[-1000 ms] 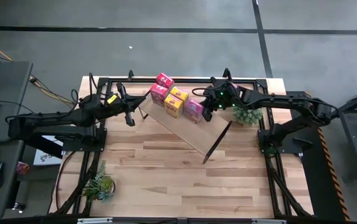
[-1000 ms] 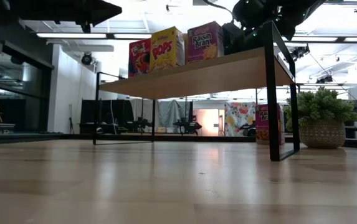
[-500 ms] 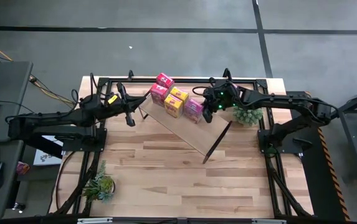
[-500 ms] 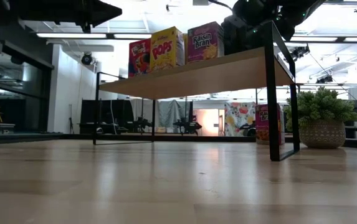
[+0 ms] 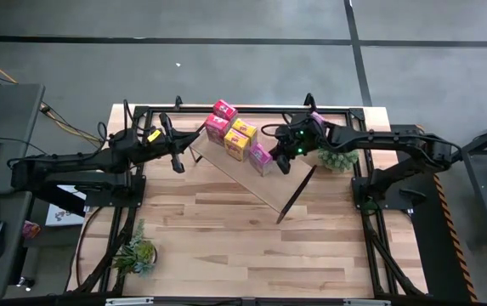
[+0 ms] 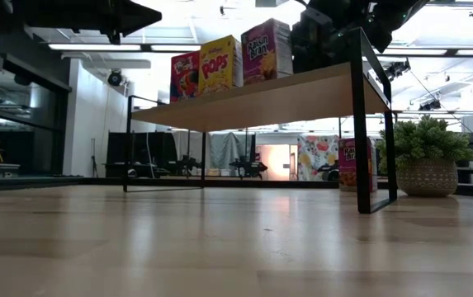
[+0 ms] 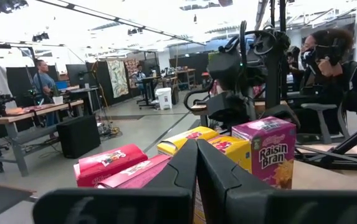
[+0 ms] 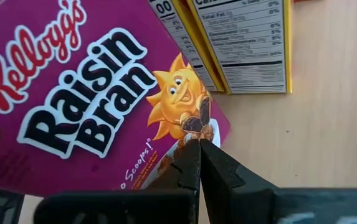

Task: Stack cereal on shelf
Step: Put the bottom purple cereal box on the shelf, then put the purple cereal box on the shelf

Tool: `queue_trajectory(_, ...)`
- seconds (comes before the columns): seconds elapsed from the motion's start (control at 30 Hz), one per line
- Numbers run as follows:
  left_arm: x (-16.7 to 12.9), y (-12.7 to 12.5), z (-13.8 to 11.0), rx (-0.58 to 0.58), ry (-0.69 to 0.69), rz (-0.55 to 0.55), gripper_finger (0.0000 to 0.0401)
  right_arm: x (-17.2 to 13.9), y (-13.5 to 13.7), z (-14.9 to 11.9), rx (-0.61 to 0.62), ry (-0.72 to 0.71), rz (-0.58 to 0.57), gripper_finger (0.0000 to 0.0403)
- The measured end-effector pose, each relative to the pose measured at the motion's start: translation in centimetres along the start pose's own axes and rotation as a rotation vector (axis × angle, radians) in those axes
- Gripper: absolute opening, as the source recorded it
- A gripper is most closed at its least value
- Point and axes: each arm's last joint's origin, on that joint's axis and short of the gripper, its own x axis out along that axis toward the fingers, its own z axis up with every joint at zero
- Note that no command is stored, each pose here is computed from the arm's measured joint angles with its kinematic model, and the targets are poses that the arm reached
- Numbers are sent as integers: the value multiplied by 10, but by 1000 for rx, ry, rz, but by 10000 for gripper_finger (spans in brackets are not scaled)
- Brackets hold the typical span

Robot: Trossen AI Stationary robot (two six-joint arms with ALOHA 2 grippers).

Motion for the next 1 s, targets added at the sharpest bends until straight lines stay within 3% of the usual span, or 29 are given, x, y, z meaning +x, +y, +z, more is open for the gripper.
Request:
queue_trajectory(0.27, 0, 0, 0, 0, 0, 0, 0, 1, 3, 0, -13, -16, -46, 0)
queue_trajectory(1.0, 0, 0, 0, 0, 0, 0, 0, 1, 7, 8, -53, -83, 38, 0)
